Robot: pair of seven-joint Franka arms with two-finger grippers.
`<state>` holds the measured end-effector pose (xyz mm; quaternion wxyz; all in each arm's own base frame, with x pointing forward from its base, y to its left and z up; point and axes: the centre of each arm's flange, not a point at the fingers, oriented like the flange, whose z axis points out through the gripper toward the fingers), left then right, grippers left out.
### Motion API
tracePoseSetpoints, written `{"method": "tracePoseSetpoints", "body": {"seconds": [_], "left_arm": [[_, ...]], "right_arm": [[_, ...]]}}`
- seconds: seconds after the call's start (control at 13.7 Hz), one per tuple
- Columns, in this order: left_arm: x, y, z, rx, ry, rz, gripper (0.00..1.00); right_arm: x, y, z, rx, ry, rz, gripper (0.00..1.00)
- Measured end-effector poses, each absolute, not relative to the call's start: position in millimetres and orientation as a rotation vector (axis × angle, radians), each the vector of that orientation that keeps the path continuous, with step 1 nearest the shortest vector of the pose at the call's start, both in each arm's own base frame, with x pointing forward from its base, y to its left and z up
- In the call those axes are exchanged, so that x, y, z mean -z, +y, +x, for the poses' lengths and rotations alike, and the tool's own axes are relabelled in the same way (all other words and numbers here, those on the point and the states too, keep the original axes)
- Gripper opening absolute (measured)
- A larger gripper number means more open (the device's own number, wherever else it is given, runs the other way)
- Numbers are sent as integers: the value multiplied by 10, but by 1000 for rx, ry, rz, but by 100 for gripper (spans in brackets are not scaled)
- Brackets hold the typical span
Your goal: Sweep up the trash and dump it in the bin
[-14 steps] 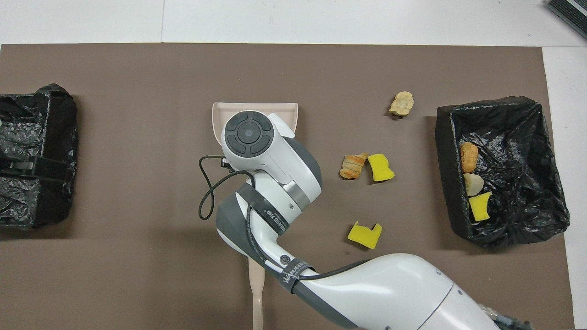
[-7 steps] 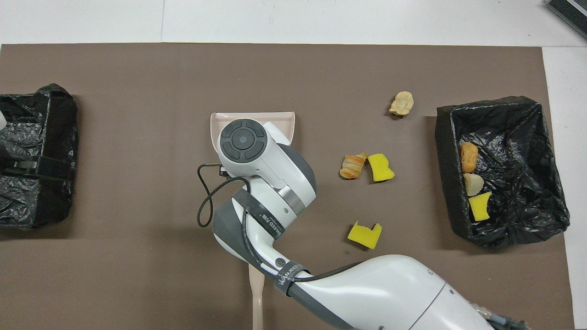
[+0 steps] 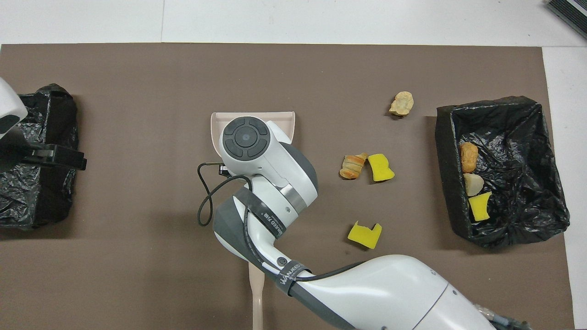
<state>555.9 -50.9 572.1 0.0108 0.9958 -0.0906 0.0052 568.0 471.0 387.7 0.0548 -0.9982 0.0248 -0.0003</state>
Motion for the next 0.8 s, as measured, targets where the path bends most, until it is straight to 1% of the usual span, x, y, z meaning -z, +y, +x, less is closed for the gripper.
{"method": "tracePoseSetpoints", "body": {"seconds": [0.15,0.22,0.29,0.36,0.58,0.8], "left_arm": [[-5571,-675,5653,-29,-324,3103,100],[-5471,-744,5707,-29,-340,3101,100],[-5362,-814,5761,-26,-354,3097,100],[-5219,-918,5817,-16,-372,3087,100],[-4808,-1420,5885,-4,-434,3063,100],[-4394,-2152,5779,6,-429,3063,100]], "right_arm": [[-4159,4572,5752,50,104,-3013,90],[-4329,4446,5805,71,130,-3008,94],[-4524,4264,5877,95,162,-3004,95],[-4784,3980,5974,132,187,-2999,100],[-5344,3230,6083,214,271,-2991,100],[-5742,2673,6100,279,354,-2986,100]]}}
